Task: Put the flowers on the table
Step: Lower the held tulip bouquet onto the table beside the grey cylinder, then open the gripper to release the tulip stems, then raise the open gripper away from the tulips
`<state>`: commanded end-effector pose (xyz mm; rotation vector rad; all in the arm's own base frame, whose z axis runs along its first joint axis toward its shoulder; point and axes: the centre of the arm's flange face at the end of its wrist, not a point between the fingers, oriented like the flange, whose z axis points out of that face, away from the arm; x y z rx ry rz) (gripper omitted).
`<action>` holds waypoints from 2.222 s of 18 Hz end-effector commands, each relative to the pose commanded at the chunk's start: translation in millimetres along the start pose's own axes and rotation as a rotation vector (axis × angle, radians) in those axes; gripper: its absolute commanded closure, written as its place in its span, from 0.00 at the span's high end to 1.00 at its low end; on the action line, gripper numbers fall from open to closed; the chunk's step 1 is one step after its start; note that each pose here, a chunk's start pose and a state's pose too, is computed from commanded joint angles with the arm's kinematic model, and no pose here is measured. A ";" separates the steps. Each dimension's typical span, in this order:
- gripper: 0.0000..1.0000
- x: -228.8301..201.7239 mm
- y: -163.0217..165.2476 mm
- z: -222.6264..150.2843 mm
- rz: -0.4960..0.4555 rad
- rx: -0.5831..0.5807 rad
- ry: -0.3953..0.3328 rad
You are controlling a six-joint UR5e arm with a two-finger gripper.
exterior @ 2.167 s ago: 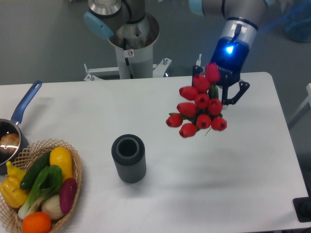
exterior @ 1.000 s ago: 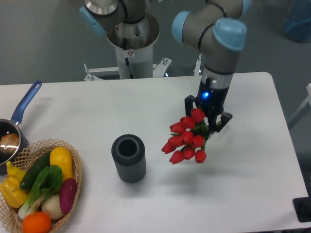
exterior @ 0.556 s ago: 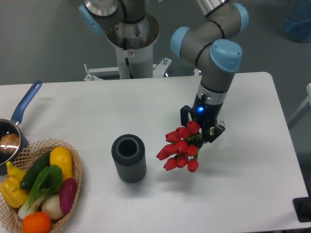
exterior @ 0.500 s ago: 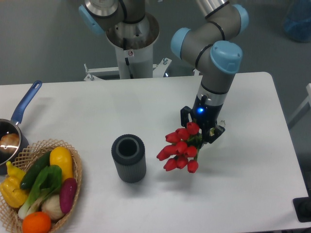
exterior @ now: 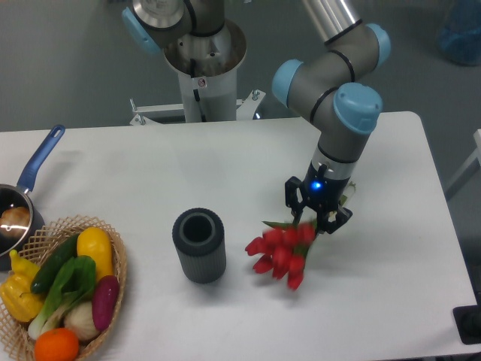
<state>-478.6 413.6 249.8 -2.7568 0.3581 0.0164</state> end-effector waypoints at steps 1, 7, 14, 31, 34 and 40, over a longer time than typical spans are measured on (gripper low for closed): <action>0.53 -2.9 0.3 2.5 -0.001 0.000 0.001; 0.99 -7.6 -0.2 -7.1 0.012 0.004 -0.017; 1.00 -30.0 4.0 -38.6 -0.010 0.010 -0.081; 1.00 -34.8 27.9 -48.8 0.118 -0.160 -0.118; 1.00 -35.4 26.5 -49.7 0.121 -0.159 -0.120; 1.00 -39.1 25.7 -55.8 0.121 -0.158 -0.134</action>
